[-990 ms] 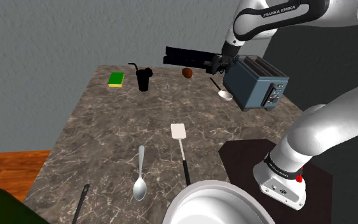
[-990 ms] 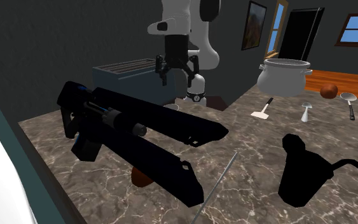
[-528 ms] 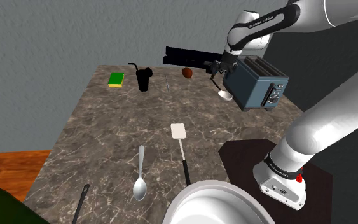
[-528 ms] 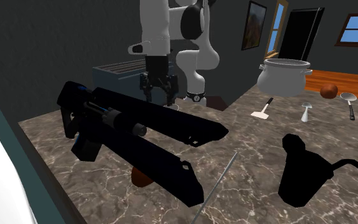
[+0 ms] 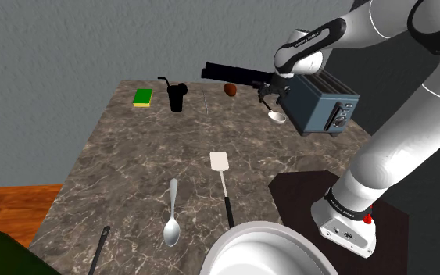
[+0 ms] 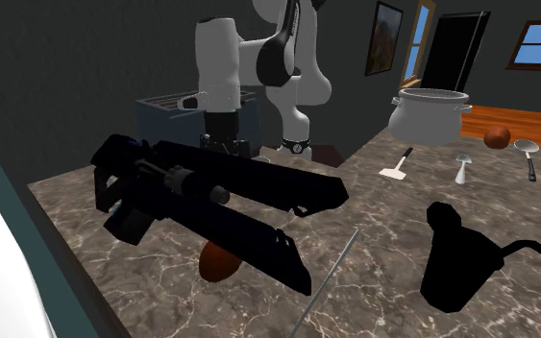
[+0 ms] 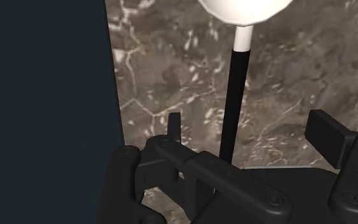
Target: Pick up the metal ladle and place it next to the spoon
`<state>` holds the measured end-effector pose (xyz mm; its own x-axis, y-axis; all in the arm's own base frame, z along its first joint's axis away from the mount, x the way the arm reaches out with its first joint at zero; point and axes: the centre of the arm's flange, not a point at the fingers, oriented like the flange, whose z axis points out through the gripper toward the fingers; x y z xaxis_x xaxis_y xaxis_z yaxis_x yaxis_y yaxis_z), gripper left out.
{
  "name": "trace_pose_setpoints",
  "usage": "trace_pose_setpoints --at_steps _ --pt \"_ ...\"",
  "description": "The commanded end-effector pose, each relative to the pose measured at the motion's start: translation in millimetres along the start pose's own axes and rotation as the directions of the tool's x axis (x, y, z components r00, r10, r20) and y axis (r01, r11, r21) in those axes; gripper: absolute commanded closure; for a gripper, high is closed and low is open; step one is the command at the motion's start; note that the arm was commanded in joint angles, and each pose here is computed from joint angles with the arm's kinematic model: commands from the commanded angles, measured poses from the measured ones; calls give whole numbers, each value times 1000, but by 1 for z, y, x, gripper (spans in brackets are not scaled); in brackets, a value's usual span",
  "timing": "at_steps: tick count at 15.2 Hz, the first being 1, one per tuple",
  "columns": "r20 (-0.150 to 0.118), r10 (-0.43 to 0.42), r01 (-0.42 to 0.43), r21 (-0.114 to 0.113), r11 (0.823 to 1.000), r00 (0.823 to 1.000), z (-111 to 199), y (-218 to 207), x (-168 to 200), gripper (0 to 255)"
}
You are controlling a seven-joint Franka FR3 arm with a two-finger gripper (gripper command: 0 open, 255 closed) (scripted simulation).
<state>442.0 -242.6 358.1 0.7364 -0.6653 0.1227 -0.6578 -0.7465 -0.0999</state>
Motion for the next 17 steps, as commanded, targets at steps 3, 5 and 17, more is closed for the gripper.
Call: trace_pose_setpoints --at_steps 3,5,17 --pt "12 5 -5 -4 1000 1000 25 3 -2 0" --pt "12 5 -5 -4 1000 1000 25 3 -2 0" --pt "11 6 -6 -12 1000 1000 6 -9 3 255"
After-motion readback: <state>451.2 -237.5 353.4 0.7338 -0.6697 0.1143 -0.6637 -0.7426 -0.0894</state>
